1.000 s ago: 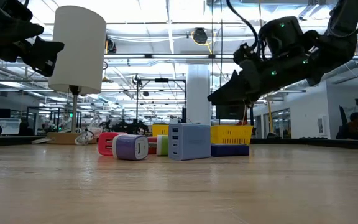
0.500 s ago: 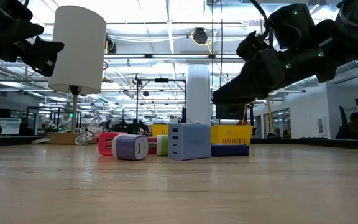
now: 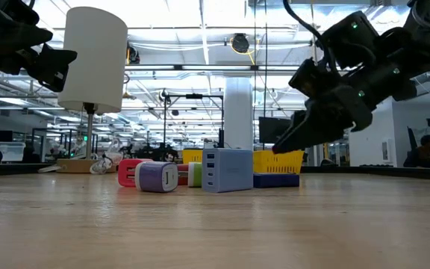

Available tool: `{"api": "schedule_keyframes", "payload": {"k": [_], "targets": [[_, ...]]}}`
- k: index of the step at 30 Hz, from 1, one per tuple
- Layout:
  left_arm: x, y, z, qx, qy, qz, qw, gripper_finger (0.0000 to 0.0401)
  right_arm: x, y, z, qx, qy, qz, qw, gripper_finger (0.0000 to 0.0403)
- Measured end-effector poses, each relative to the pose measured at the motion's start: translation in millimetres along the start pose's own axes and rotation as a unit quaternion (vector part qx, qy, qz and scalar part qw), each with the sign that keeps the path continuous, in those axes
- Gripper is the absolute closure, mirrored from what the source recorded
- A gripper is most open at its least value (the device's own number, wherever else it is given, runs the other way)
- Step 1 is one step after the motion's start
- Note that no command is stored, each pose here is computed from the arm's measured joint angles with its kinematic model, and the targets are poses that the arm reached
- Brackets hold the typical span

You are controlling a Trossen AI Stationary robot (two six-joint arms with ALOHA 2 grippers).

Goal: Pick & Place Office items
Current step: Put the black digital clock into the left yellow bin

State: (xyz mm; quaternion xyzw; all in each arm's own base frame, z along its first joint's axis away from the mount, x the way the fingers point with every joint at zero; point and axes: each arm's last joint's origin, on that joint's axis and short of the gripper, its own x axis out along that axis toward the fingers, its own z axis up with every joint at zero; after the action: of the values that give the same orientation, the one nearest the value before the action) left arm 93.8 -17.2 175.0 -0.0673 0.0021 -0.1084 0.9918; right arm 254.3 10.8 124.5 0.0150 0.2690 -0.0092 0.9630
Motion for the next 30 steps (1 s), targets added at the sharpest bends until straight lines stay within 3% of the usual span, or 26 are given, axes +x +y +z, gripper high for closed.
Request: {"api": "schedule_keyframes", "payload": {"k": [8, 18, 30], "targets": [[0, 0, 0, 0.0, 0.0, 0.0, 1.0, 0.0192, -4, -1, -15, -0.036, 0.019, -0.003, 0.999, 0.0174], [0, 0, 0, 0.0, 0.0, 0.0, 1.0, 0.0192, -7, -5, -23, -0.037, 0.02, -0.041, 0.998, 0.0172], [0, 0, 0, 0.0, 0.0, 0.0, 1.0, 0.0192, -3, -5, -28, -0.02, 0.032, -0.042, 0.998, 0.0115]]}}
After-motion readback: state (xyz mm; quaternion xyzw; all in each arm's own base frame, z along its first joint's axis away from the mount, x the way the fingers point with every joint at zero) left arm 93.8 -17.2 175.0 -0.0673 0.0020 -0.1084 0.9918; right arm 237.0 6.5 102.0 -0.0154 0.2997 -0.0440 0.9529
